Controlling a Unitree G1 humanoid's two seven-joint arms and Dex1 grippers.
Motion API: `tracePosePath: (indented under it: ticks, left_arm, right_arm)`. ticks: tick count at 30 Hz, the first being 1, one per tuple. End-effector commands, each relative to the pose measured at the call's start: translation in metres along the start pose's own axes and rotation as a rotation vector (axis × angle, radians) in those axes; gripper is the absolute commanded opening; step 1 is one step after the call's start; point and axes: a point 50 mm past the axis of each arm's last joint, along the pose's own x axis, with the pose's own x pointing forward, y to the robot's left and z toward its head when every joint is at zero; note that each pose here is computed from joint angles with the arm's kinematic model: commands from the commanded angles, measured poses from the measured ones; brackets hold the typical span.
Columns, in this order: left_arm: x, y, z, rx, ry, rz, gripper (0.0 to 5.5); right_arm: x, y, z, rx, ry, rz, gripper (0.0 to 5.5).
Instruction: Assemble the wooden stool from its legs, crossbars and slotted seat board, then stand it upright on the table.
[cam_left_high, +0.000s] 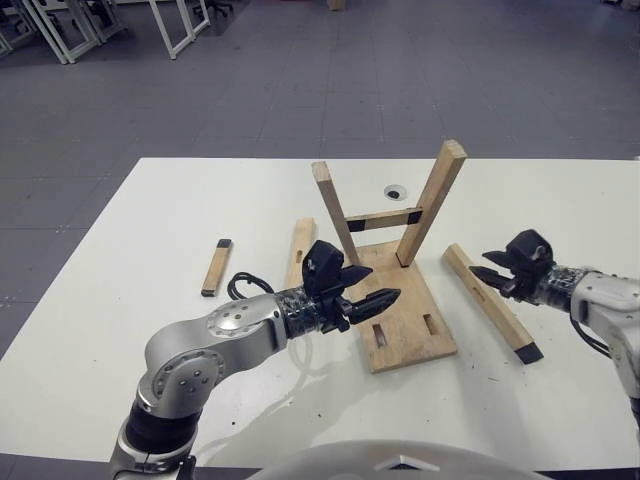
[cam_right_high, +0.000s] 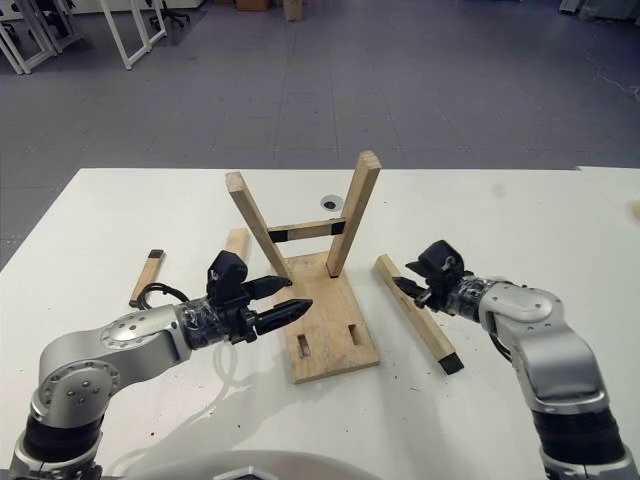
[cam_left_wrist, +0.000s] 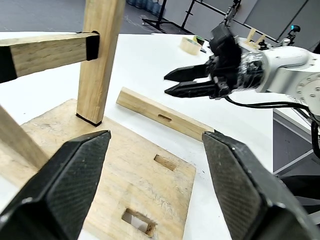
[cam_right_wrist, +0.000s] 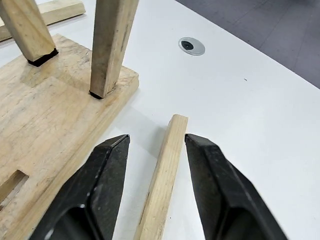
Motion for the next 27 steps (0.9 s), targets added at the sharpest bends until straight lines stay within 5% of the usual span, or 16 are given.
tracePosePath:
  ticks: [1, 15, 27]
  left_arm:
    - [0.002, 0.003, -0.001, 0.013, -0.015, 0.050, 3.39]
    - [0.015, 0.000, 0.009, 0.072, -0.028, 0.007, 3.39]
    - [0.014, 0.000, 0.007, 0.087, -0.015, 0.001, 3.39]
  right_arm:
    - [-0.006, -0.011, -0.007, 0.029, 0.038, -0.050, 2.28]
    - [-0.005, 0.009, -0.059, 0.098, 0.209, 0.046, 2.28]
    - [-0.014, -0.007, -0.079, 0.148, 0.255, -0.004, 2.28]
